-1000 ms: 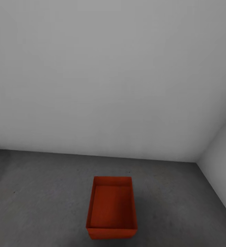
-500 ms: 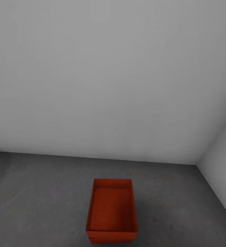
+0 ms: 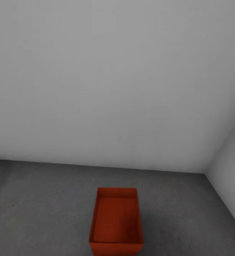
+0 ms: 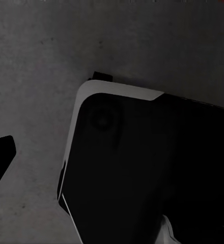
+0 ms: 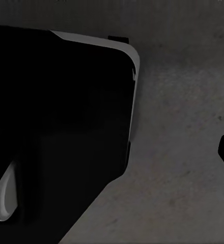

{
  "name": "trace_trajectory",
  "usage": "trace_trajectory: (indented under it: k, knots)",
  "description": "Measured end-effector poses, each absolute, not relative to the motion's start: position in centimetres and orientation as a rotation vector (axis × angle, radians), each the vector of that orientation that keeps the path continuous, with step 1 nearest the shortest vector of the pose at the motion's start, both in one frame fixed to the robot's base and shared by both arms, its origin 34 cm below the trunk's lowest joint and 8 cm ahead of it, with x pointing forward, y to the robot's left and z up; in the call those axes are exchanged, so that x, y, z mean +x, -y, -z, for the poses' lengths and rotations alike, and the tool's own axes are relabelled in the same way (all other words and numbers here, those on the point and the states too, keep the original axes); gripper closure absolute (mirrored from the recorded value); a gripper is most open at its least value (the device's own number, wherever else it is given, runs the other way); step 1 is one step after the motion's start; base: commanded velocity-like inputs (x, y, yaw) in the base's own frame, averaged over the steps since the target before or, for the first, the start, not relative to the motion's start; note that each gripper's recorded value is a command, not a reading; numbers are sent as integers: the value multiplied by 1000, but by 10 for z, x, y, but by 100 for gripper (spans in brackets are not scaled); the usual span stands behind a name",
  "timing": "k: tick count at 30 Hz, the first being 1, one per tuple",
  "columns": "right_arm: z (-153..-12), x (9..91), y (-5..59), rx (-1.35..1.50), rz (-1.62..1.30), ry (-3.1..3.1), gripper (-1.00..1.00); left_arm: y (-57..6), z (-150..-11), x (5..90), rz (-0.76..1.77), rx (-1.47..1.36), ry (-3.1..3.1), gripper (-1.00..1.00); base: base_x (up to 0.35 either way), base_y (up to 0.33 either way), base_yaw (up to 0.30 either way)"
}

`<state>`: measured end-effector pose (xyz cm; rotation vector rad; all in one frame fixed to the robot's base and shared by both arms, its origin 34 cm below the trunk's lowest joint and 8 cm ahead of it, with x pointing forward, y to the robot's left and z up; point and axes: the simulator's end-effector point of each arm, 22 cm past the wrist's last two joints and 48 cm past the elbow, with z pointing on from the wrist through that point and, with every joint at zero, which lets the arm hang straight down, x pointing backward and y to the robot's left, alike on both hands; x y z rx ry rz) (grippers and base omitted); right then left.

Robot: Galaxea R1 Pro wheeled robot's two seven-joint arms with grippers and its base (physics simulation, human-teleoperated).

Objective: Move the two storage containers from the living room to the garage. In the garage, place one container on the floor and stack the other container on top of it (either order is fine).

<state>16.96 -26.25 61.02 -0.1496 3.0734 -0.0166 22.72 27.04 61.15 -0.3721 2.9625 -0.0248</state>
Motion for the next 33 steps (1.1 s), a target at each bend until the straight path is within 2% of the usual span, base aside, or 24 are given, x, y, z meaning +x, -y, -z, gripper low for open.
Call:
trace_trajectory:
  k: [33]
  knots:
    - [-614, 192, 261, -149, 17, -3010, -100, -270, -618, 248, 34, -362, -2911, -100, 0, 0, 0]
